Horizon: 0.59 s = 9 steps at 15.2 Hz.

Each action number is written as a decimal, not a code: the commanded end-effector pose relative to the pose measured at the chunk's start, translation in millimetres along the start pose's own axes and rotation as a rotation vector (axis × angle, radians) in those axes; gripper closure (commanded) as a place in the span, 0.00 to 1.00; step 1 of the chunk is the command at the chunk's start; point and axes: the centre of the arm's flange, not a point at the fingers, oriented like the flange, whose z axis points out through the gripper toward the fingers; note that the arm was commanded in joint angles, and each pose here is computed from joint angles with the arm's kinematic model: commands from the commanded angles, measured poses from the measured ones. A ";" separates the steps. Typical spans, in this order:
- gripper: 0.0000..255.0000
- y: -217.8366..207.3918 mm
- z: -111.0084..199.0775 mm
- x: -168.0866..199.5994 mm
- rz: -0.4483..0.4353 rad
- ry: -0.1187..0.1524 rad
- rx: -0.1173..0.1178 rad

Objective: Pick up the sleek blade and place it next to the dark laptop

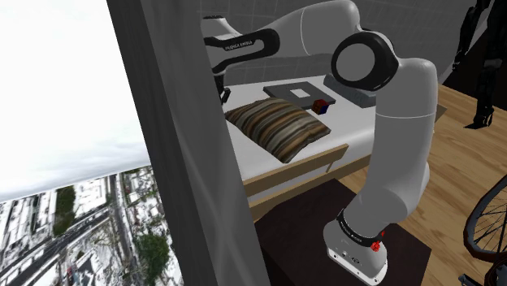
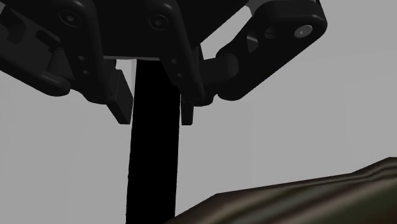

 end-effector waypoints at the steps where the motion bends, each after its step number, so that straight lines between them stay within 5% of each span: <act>1: 1.00 1.0 -10.9 0.5 0.000 0.000 0.000; 9: 1.00 2.0 -53.1 0.5 0.000 0.000 0.000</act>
